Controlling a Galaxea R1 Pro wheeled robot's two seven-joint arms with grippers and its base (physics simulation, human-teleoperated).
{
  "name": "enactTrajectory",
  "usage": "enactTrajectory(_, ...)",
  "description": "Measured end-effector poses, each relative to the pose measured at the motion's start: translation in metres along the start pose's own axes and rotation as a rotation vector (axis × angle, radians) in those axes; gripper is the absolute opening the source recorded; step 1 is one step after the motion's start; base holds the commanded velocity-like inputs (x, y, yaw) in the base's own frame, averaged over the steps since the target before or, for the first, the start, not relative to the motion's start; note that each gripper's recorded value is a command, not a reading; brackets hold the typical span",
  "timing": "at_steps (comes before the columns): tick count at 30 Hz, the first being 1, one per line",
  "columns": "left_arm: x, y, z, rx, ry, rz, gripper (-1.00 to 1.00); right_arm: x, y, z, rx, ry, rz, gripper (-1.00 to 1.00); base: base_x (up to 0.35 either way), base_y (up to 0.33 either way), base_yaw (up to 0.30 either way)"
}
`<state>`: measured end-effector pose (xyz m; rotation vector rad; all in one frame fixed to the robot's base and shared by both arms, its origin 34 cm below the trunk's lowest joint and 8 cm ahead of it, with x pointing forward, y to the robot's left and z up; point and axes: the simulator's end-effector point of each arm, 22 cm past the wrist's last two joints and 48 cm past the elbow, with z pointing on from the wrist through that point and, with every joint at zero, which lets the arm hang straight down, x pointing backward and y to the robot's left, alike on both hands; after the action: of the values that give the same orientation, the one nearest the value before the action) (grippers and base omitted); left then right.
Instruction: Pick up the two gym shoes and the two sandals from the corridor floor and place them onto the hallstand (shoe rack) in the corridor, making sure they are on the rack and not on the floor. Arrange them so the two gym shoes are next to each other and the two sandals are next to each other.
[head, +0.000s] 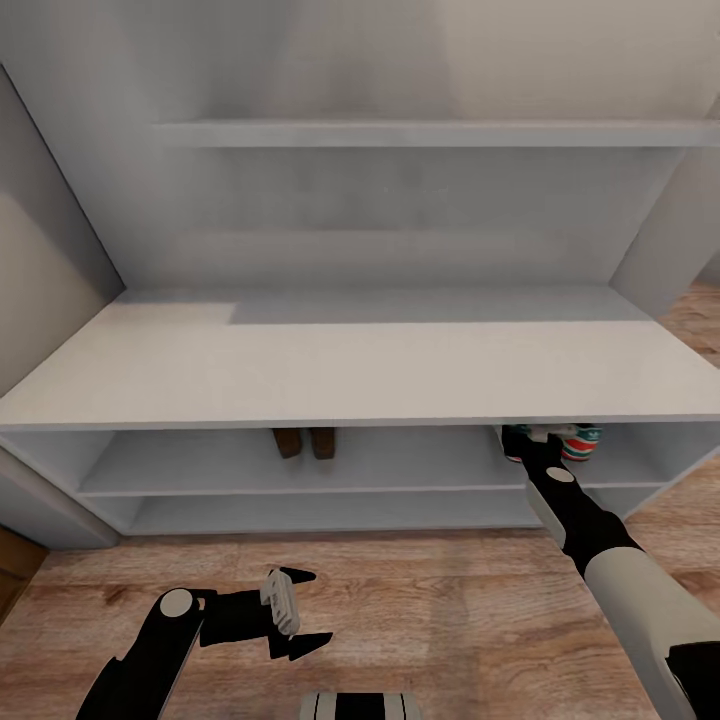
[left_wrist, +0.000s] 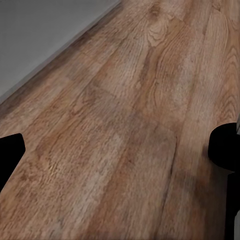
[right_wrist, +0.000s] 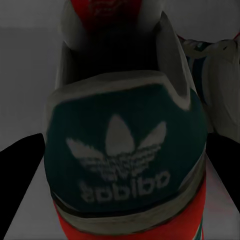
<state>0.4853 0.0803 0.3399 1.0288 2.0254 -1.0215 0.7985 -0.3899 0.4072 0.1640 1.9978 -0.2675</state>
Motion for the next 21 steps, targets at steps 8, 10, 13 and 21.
enactTrajectory(8,0.0001,-0.0001,0.0000,0.000,0.000,0.000,1.00,-0.0002,-0.0001,0.0000,0.000,-0.001,0.000,-1.00,0.000,-0.001,0.000)
enactTrajectory(10,0.0001,-0.0001,0.0001,0.001,0.001,0.000,1.00,-0.0002,0.0002,0.0000,0.000,-0.001,0.000,-1.00,0.000,0.000,0.000)
enactTrajectory(13,0.0003,-0.0002,0.0002,0.001,0.002,0.001,1.00,0.0000,0.0004,-0.0001,0.000,-0.001,0.001,-1.00,0.000,0.000,0.000)
enactTrajectory(21,0.0004,-0.0003,0.0003,0.001,0.002,0.001,1.00,-0.0002,0.0009,-0.0001,-0.001,-0.001,0.001,-1.00,0.000,-0.085,0.000)
